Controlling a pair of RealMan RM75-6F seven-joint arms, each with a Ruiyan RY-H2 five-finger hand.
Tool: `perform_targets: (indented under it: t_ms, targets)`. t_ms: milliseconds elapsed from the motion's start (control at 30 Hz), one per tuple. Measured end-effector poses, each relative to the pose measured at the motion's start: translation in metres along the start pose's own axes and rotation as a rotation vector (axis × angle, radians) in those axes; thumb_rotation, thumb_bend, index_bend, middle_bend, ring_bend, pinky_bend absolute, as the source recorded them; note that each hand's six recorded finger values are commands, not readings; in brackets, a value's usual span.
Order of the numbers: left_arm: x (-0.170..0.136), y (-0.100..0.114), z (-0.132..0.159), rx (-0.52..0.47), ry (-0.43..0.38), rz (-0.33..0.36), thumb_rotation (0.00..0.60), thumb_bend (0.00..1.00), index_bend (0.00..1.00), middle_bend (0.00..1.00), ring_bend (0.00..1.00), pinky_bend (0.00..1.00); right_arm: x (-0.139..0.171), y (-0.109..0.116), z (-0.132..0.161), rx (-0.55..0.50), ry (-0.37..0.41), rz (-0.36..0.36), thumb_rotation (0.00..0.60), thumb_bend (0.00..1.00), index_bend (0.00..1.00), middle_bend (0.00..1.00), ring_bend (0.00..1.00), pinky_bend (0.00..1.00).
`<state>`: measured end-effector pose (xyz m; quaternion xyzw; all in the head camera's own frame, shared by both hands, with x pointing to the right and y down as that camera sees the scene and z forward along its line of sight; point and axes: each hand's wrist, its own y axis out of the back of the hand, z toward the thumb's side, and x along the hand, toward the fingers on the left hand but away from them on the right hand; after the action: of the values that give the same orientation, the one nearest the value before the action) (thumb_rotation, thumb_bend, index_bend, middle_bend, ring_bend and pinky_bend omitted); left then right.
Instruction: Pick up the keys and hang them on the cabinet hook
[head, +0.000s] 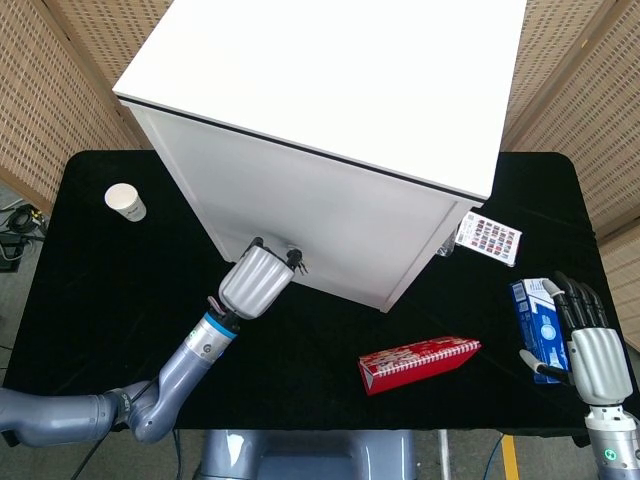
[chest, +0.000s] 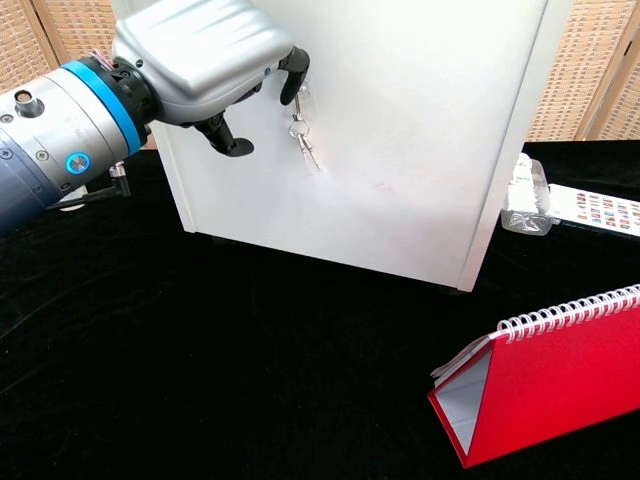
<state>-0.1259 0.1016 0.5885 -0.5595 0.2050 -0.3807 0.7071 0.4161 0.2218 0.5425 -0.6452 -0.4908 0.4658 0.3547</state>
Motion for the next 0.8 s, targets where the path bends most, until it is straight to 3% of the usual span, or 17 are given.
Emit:
perform_targets:
  t_ms: [367,533,600,700,800]
  targets:
    - [-0.008,0.008,-0.001,-0.057,0.012,0.023,0.6,0.17,0.44,0.93,0.91,0.79,0.0,0.0,0.0,0.001,0.0,0.002,0.6,0.1,0.09,0.0,0.0,0.0]
    - [-0.035,0.015,-0.008,-0.126,0.037,0.064,0.6,0.16,0.43,0.88,0.9,0.75,-0.001,-0.001,-0.003,0.006,-0.008,0.007,0.6,0.1,0.09,0.0,0.0,0.0]
    - [-0.053,0.012,-0.016,-0.138,0.058,0.069,0.6,0.16,0.42,0.82,0.86,0.7,-0.001,-0.002,-0.003,0.014,-0.008,0.007,0.6,0.1,0.09,0.0,0.0,0.0]
    - [-0.094,0.002,-0.036,-0.167,0.136,0.056,0.6,0.16,0.34,0.64,0.73,0.61,-0.001,-0.004,-0.001,0.034,-0.006,0.007,0.6,0.1,0.09,0.0,0.0,0.0]
    - [-0.144,-0.011,-0.056,-0.206,0.237,0.003,0.6,0.16,0.19,0.29,0.46,0.44,-0.001,-0.008,0.001,0.055,-0.002,0.012,0.6,0.1,0.09,0.0,0.0,0.0]
